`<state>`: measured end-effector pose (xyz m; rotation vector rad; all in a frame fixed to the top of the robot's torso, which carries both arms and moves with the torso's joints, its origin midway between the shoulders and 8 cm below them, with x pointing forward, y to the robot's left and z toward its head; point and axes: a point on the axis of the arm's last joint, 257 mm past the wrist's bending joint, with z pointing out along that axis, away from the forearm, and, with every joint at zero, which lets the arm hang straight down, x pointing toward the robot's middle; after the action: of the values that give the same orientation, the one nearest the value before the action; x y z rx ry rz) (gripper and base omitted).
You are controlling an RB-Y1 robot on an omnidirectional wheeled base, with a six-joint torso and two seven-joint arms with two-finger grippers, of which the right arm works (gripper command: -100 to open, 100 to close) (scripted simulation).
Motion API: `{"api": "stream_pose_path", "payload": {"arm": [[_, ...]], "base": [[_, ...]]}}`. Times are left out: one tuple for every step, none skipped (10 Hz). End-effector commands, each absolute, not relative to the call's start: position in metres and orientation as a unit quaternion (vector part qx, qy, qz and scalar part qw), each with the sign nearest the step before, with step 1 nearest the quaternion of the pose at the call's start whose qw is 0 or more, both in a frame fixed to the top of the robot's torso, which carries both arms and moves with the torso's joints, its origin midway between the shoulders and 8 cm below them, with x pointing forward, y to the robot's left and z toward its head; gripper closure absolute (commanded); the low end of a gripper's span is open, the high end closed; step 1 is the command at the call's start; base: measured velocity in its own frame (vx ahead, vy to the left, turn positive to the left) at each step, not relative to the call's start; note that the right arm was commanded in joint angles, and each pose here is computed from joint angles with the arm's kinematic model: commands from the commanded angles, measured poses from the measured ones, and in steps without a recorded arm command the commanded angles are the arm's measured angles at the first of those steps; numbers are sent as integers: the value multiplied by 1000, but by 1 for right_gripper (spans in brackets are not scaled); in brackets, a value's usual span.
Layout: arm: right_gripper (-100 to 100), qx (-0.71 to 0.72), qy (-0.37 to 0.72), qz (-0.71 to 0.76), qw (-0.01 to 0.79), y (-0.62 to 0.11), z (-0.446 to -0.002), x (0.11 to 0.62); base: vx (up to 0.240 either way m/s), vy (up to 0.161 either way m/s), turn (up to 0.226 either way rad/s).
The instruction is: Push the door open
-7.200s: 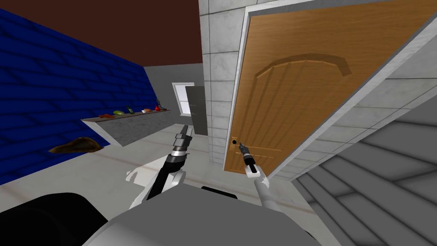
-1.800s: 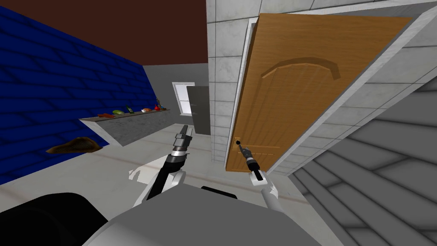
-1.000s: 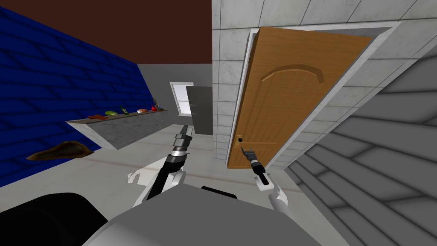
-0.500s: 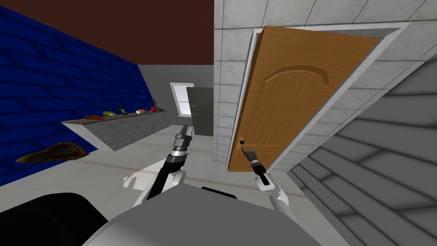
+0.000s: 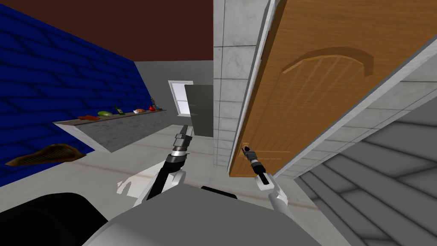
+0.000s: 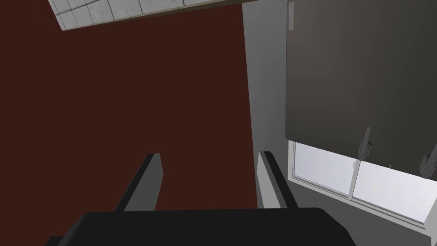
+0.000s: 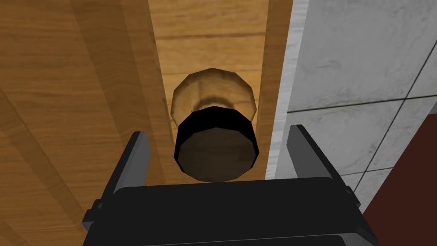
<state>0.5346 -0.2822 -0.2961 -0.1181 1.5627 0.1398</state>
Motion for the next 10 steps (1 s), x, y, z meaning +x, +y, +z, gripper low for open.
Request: {"api": "stream_pose_path", "payload": {"arm": [[-100, -53, 703, 63, 706, -282, -296, 535], [100, -53, 703, 63, 706, -282, -296, 535], [100, -53, 703, 63, 706, -282, -296, 535], [100, -53, 703, 63, 706, -282, -296, 535], [100, -53, 703, 63, 706, -282, -296, 535], [100, -53, 703, 63, 706, -282, -296, 535], [100, -53, 703, 63, 706, -282, -296, 535], [100, -31, 704, 87, 704, -278, -298, 530], [100, -25, 703, 94, 704, -277, -298, 529], [100, -12, 702, 109, 704, -274, -298, 527]], "base": [[80, 2, 8], [-9, 2, -6], [-28, -2, 5], [-23, -4, 5], [-14, -3, -1], [-7, -1, -2], [0, 0, 0], [-7, -65, 105], [-30, -105, 112], [-33, -99, 96]]}}
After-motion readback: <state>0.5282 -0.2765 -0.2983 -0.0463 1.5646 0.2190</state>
